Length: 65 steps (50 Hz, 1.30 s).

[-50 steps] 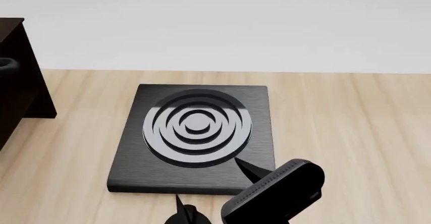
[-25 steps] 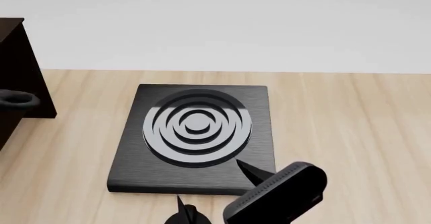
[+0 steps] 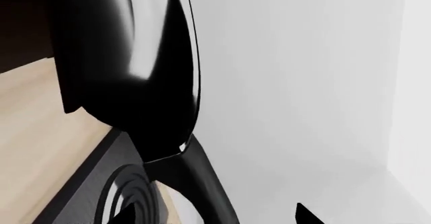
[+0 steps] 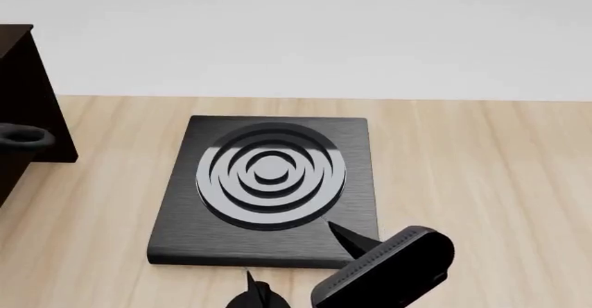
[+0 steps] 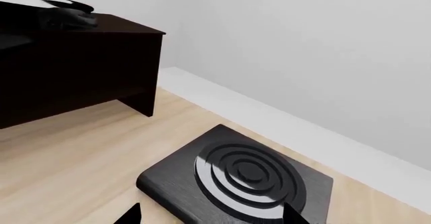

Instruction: Put the frying pan on the cabinet shelf.

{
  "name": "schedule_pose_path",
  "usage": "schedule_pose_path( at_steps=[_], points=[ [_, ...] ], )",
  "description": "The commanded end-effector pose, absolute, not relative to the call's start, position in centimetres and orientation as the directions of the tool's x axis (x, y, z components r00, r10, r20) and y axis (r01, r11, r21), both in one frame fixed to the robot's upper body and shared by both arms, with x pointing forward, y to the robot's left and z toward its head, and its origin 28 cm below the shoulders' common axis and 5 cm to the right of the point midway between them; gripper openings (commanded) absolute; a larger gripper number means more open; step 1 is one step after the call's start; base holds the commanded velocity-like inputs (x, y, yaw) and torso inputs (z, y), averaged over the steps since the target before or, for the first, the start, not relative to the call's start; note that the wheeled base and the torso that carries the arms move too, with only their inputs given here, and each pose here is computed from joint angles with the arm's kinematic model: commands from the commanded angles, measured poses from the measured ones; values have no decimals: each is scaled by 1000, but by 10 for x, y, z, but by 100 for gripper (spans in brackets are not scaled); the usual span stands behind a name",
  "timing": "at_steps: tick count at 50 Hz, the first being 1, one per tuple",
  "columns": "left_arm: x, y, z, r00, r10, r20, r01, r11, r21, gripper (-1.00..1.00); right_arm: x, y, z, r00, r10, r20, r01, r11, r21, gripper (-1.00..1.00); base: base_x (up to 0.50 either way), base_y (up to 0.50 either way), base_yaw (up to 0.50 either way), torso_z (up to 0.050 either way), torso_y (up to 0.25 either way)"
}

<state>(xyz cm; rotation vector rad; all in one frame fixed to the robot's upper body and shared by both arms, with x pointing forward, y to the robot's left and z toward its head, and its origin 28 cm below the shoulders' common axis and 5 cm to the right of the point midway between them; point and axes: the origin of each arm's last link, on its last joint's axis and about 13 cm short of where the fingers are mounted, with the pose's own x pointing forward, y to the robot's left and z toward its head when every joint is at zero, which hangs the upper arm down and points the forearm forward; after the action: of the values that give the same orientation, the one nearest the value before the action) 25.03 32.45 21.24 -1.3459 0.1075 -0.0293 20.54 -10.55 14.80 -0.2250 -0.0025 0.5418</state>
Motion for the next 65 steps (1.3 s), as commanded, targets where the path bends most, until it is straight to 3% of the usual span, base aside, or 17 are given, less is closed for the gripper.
schedule_pose_path(
  at_steps=[1,29,53,55,61,62,65],
  points=[
    [243,322,211,995,-93,-44,-23,217,-976,100,201,-107,150,866,497,-56,-496,838,-229,100,0,0,0,0,0],
    [209,306,210,987,-156,-25,20,276,-961,100,200,-108,146,871,490,-48,-488,846,-217,100,0,0,0,0,0],
    [182,285,200,978,-209,-13,87,462,-883,100,202,-111,147,893,449,-15,-444,877,-182,100,0,0,0,0,0],
    [180,284,198,981,-193,-1,103,528,-843,100,202,-111,147,897,441,-6,-436,884,-170,100,0,0,0,0,0],
    [178,283,190,986,-168,6,100,562,-821,100,201,-112,142,905,426,4,-420,895,-146,100,0,0,1,0,0],
    [179,284,188,990,-140,3,91,632,-770,100,201,-112,142,907,421,8,-416,899,-139,100,0,0,0,0,0],
    [177,283,187,990,-142,8,102,667,-738,100,201,-112,141,910,414,15,-409,904,-127,100,0,0,0,0,0]
  ],
)
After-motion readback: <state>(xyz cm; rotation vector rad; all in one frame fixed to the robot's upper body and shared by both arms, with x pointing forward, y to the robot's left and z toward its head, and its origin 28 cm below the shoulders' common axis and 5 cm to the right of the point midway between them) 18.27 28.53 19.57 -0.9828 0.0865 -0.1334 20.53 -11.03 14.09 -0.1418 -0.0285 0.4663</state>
